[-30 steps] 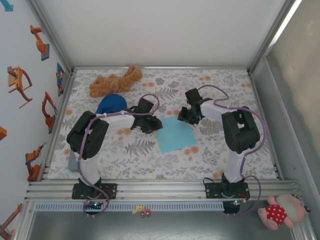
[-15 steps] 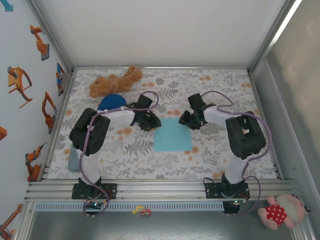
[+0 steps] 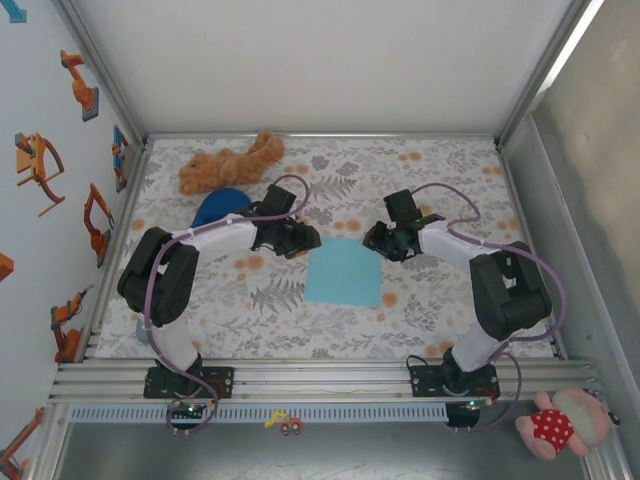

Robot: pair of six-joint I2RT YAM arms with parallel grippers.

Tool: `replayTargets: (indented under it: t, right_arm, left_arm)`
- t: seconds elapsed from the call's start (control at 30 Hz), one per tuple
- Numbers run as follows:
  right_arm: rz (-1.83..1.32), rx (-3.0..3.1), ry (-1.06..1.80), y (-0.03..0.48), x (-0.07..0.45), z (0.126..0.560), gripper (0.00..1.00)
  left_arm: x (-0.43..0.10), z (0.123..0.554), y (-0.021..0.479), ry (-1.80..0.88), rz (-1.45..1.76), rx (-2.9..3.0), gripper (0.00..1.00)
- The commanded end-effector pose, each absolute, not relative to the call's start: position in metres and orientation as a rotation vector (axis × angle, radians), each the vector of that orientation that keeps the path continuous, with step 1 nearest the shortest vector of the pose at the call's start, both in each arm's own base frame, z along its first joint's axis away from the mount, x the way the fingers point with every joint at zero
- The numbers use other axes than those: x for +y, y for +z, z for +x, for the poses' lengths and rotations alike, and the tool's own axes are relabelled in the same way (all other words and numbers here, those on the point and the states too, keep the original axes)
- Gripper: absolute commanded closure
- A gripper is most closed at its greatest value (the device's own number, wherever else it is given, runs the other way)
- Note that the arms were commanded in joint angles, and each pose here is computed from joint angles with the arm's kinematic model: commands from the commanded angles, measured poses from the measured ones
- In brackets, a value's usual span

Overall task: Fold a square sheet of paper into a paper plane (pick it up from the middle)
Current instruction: Rotate the square sheet of paper at the center of the table, then first fold in half a square sheet of paper at the center of the table.

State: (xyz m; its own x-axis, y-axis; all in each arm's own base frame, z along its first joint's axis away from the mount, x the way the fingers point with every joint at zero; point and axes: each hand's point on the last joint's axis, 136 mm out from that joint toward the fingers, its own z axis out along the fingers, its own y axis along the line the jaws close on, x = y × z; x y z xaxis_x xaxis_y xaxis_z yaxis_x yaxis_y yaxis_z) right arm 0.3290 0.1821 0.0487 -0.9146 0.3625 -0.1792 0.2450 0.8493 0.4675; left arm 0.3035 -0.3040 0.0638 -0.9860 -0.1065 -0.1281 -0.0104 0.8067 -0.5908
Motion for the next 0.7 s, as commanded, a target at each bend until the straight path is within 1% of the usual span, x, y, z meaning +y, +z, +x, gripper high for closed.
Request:
replayTargets:
  t: [0.0,0.23,0.4,0.67]
  right_arm:
    - [0.456,2.822,0.670,0.033,0.181,0.309,0.64]
    - [0.458,2.859,0.697,0.024,0.181,0.294,0.67]
    - [0.456,2.864,0.687,0.020,0.180,0.293,0.71]
    - [0.453,2.878,0.671,0.013,0.180,0.294,0.73]
  left_arm:
    - [-0.316,0.290,0.058,-1.048,-0.172,2.844,0.59]
    - [-0.317,0.285,0.031,-0.982,-0.175,2.922,0.67]
    - [-0.315,0.286,0.020,-0.933,-0.183,2.953,0.70]
    - [-0.307,0.283,0.003,-0.869,-0.207,2.992,0.72]
